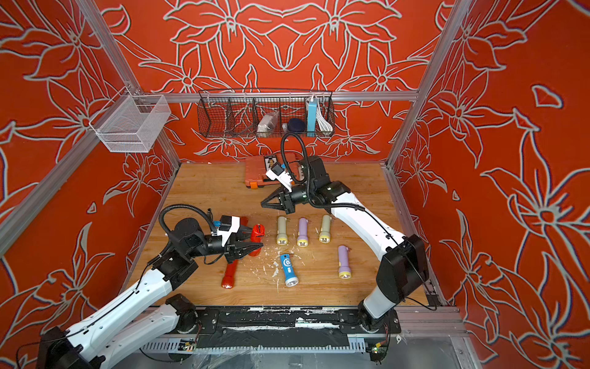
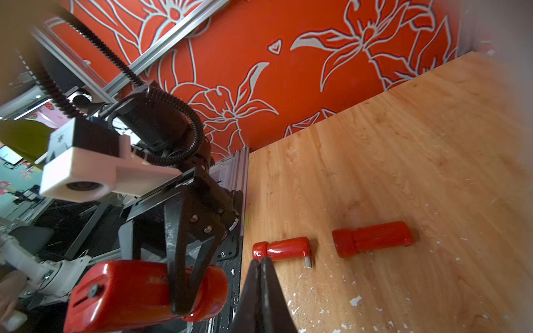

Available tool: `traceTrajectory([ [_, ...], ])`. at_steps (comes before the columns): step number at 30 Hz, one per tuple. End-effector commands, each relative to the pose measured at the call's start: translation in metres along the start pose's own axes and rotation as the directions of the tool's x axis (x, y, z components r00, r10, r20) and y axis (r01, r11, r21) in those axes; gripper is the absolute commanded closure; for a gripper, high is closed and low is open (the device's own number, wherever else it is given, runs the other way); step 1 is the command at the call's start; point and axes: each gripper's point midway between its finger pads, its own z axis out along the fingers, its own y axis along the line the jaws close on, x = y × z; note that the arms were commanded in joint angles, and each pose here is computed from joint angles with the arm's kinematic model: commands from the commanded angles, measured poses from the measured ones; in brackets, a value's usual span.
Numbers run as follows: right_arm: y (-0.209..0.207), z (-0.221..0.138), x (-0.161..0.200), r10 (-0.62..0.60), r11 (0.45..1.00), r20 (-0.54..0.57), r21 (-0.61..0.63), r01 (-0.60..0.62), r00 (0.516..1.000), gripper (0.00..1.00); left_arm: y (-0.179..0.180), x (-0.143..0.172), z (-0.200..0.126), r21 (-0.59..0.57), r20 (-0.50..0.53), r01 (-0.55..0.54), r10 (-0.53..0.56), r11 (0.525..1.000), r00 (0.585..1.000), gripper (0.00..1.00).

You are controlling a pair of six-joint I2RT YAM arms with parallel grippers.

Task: Close the plug at the bottom of the flashlight
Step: Place the flashlight at the center of the board.

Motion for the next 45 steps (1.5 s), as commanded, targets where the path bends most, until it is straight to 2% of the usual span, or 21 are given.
traceTrajectory([
  [1,-0.019,-0.005,-0.002,-0.023,0.99,-0.014,0.141,0.025,1.0,1.0,-0.005,-0.026,-0.002,0.015,0.058,-0.085,0.084,0.996,0.995,1.0],
  [3,-0.047,-0.014,0.008,0.017,0.948,-0.035,0.319,-0.005,0.999,1.0,0.001,-0.024,-0.001,-0.019,0.05,-0.075,0.076,0.997,0.996,1.0],
  [4,-0.064,-0.021,0.016,0.049,0.907,-0.046,0.42,-0.025,0.998,1.0,0.005,-0.023,-0.001,-0.044,0.041,-0.065,0.067,0.997,0.997,1.0],
  [5,-0.076,-0.029,0.022,0.077,0.863,-0.05,0.503,-0.041,0.996,1.0,0.009,-0.022,-0.001,-0.064,0.032,-0.06,0.062,0.996,0.998,1.0],
  [7,-0.101,-0.052,0.035,0.139,0.74,-0.04,0.668,-0.077,0.989,1.0,0.023,-0.018,-0.001,-0.134,0.019,-0.04,0.043,0.99,0.999,1.0],
  [10,-0.117,-0.082,0.053,0.177,0.582,-0.006,0.807,-0.1,0.984,0.99,0.043,-0.01,-0.001,-0.225,-0.002,-0.004,0.004,0.974,1.0,1.0],
  [13,-0.121,-0.108,0.068,0.17,0.459,0.014,0.884,-0.092,0.985,0.94,0.065,0.0,0.0,-0.322,-0.022,0.058,-0.069,0.945,0.997,1.0],
  [14,-0.122,-0.115,0.071,0.16,0.424,0.02,0.902,-0.087,0.987,0.85,0.072,0.004,0.0,-0.355,-0.028,0.082,-0.098,0.931,0.995,1.0],
  [16,-0.124,-0.132,0.081,0.148,0.347,0.036,0.934,-0.086,0.988,0.49,0.091,0.012,-0.001,-0.44,-0.044,0.142,-0.179,0.887,0.983,1.0],
  [18,-0.124,-0.145,0.086,0.128,0.293,0.055,0.952,-0.09,0.99,0.31,0.108,0.017,-0.004,-0.523,-0.051,0.203,-0.268,0.828,0.962,1.0],
  [21,-0.127,-0.164,0.096,0.113,0.223,0.097,0.967,-0.12,0.989,0.16,0.129,0.034,-0.004,-0.619,-0.088,0.274,-0.411,0.736,0.907,1.0],
  [23,-0.127,-0.172,0.103,0.118,0.206,0.104,0.97,-0.126,0.988,0.03,0.139,0.042,-0.006,-0.675,-0.084,0.315,-0.494,0.667,0.866,1.0],
  [26,-0.125,-0.183,0.114,0.133,0.178,0.132,0.972,-0.154,0.982,0.02,0.149,0.055,-0.01,-0.737,-0.063,0.362,-0.592,0.571,0.804,1.0],
  [28,-0.122,-0.184,0.116,0.129,0.197,0.137,0.967,-0.161,0.982,0.02,0.154,0.067,-0.014,-0.774,-0.042,0.381,-0.641,0.505,0.766,1.0],
  [33,-0.115,-0.193,0.114,0.105,0.181,0.138,0.971,-0.155,0.985,0.02,0.161,0.098,-0.02,-0.844,-0.033,0.38,-0.745,0.377,0.666,1.0],
  [38,-0.111,-0.193,0.11,0.079,0.201,0.147,0.967,-0.16,0.986,0.02,0.16,0.128,-0.014,-0.881,-0.073,0.358,-0.837,0.309,0.543,1.0],
  [41,-0.11,-0.192,0.11,0.077,0.208,0.148,0.965,-0.161,0.986,0.02,0.165,0.148,-0.015,-0.915,-0.094,0.299,-0.865,0.271,0.493,1.0],
  [45,-0.113,-0.188,0.11,0.08,0.222,0.155,0.96,-0.169,0.985,0.02,0.179,0.171,-0.009,-0.936,-0.122,0.245,-0.884,0.254,0.451,1.0],
])
